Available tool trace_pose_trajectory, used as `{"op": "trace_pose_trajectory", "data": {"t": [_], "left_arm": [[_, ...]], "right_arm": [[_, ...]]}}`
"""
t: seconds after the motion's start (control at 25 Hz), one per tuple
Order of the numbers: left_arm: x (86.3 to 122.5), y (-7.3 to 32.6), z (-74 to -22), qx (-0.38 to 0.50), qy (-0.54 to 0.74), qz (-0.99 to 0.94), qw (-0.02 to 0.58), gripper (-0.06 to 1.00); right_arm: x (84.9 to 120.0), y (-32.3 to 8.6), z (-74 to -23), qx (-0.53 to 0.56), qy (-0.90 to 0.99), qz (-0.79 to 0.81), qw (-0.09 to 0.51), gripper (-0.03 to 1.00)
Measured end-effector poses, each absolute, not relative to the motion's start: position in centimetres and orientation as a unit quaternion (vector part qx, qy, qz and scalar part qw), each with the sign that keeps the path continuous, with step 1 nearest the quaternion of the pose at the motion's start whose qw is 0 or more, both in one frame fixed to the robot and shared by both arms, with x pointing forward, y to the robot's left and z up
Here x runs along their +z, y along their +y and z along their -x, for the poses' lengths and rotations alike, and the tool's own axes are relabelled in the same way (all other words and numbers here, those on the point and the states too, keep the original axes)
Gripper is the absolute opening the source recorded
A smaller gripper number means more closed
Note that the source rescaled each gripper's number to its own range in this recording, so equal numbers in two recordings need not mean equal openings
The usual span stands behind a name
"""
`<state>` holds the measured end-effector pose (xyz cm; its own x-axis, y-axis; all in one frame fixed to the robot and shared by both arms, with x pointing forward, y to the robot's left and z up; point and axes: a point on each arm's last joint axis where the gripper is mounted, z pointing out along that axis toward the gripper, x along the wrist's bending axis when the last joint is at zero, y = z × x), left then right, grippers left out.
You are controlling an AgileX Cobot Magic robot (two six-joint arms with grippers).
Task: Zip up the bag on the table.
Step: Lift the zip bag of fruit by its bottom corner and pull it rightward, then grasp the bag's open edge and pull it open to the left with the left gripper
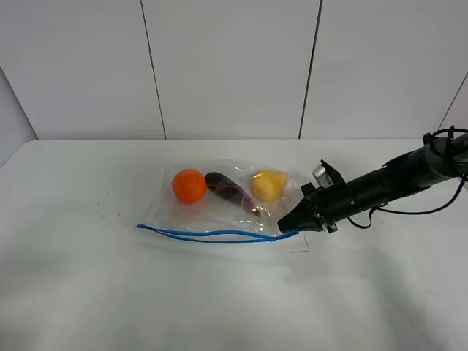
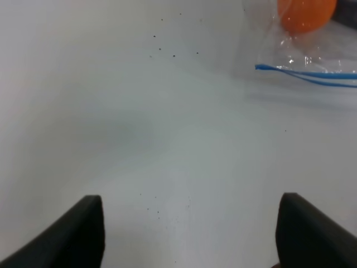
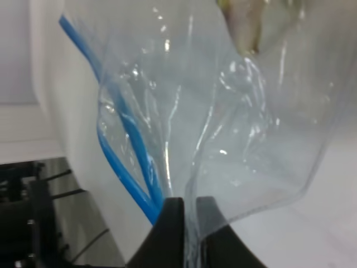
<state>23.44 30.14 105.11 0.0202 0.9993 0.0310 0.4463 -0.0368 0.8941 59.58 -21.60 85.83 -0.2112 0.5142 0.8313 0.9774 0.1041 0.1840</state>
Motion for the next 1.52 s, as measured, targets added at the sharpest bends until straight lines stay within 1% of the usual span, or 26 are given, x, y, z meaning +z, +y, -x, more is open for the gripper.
{"op": "trace_pose_trajectory", "data": {"t": [0.24,0.68,1.52], "left_arm": [[105.1,30.1,-23.4,0.377,0.589,-0.613,0.366,0.93],[105.1,30.1,-23.4,0.377,0.589,-0.613,0.366,0.93],[105.4,30.2,-23.3,0.384,0.587,-0.61,0.368,0.93]], "right_arm": [[87.0,-21.1,-60.0,-0.421,-0.643,0.544,0.337,0.0],[89.1,-21.0,-62.6,-0.433,-0.613,0.568,0.339,0.0],[89.1,-21.0,-62.5,-0.428,-0.615,0.568,0.34,0.0]]}}
